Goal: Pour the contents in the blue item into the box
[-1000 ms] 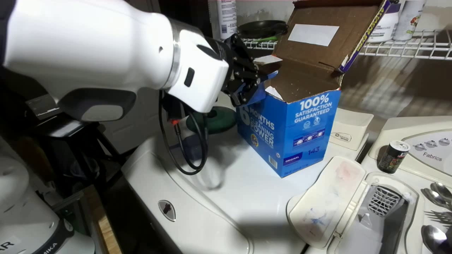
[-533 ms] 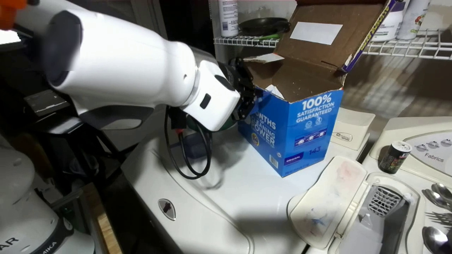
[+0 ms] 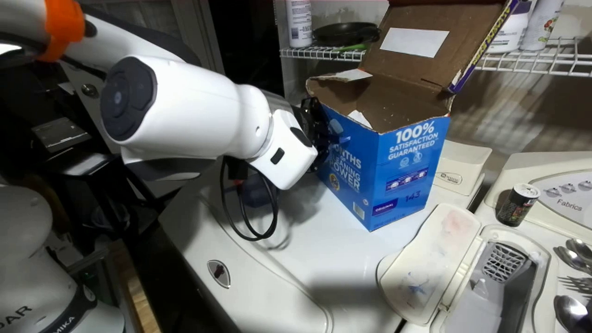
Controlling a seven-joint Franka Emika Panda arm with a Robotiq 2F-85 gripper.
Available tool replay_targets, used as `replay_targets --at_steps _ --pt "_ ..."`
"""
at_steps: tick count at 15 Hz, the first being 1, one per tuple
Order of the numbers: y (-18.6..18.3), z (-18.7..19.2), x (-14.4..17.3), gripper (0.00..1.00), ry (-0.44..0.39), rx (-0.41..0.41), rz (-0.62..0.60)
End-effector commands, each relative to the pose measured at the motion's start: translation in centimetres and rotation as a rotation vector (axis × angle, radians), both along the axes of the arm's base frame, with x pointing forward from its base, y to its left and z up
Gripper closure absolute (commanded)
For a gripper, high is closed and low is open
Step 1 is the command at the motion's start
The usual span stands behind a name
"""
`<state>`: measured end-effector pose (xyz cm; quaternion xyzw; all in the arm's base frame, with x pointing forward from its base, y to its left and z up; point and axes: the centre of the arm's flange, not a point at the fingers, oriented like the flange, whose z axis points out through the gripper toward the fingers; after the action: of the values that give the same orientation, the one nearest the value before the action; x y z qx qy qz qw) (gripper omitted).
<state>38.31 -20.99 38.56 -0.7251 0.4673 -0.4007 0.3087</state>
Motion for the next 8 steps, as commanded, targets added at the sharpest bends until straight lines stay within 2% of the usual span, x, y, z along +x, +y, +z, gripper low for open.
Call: replay_targets --at_steps 1,8 --pt "0.6 -2.7 1.0 0.99 0.015 0.045 -0.030" --pt "1.3 -5.9 1.3 0.99 0.060 0.059 -0.062"
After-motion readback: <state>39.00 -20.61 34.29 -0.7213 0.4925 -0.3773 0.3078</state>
